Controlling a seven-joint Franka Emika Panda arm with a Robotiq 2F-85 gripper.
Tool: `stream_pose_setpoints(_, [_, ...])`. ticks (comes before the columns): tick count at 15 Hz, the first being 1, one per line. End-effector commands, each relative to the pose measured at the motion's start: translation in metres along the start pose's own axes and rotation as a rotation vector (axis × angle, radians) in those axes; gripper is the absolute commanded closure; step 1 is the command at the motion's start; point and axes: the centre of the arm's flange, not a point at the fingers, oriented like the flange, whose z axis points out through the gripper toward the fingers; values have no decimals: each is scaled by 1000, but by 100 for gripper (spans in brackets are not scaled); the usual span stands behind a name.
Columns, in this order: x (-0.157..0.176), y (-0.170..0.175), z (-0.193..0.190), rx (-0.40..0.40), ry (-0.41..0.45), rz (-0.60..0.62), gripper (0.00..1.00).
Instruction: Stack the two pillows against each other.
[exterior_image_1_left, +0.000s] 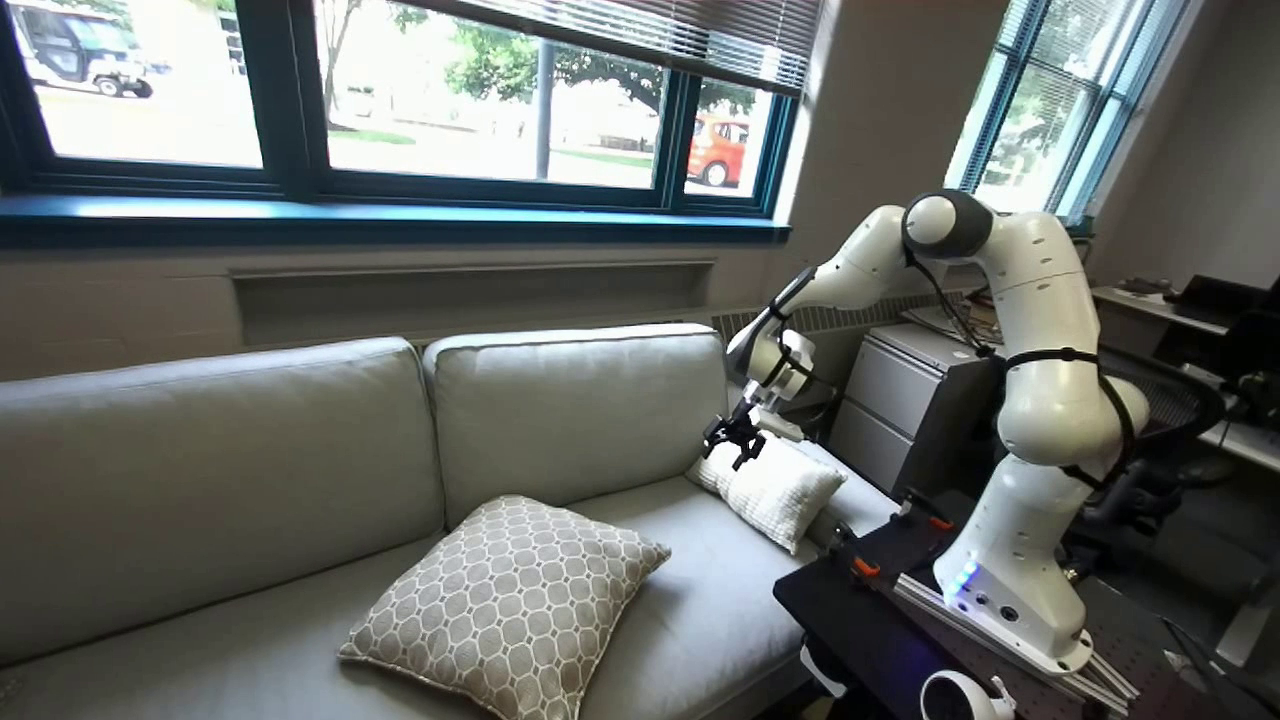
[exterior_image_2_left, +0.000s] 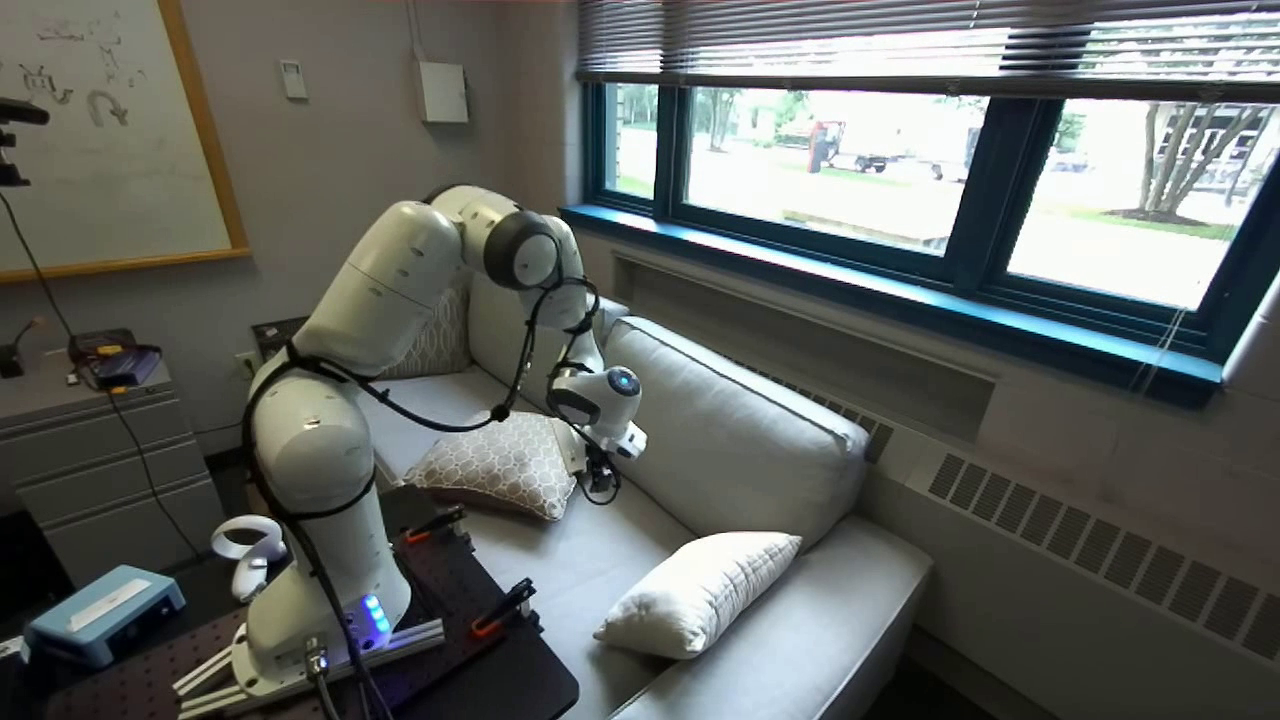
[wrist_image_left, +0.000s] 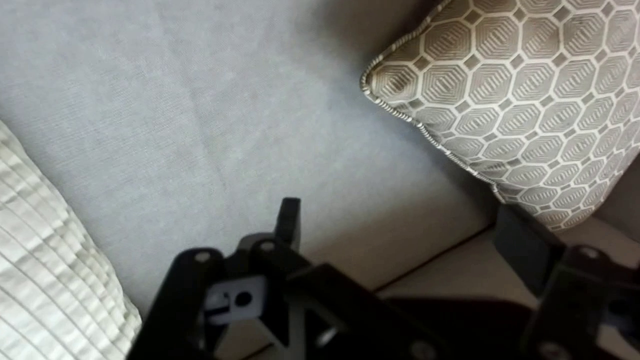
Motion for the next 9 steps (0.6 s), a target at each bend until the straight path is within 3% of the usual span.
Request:
stream_pose_setpoints(1, [50,29,72,117,-20,-56,0])
stream_pose_setpoints(5, [74,39,144,192,-71,-62,0])
stream_pose_setpoints(9, [85,22,200,249,-128,-71,0])
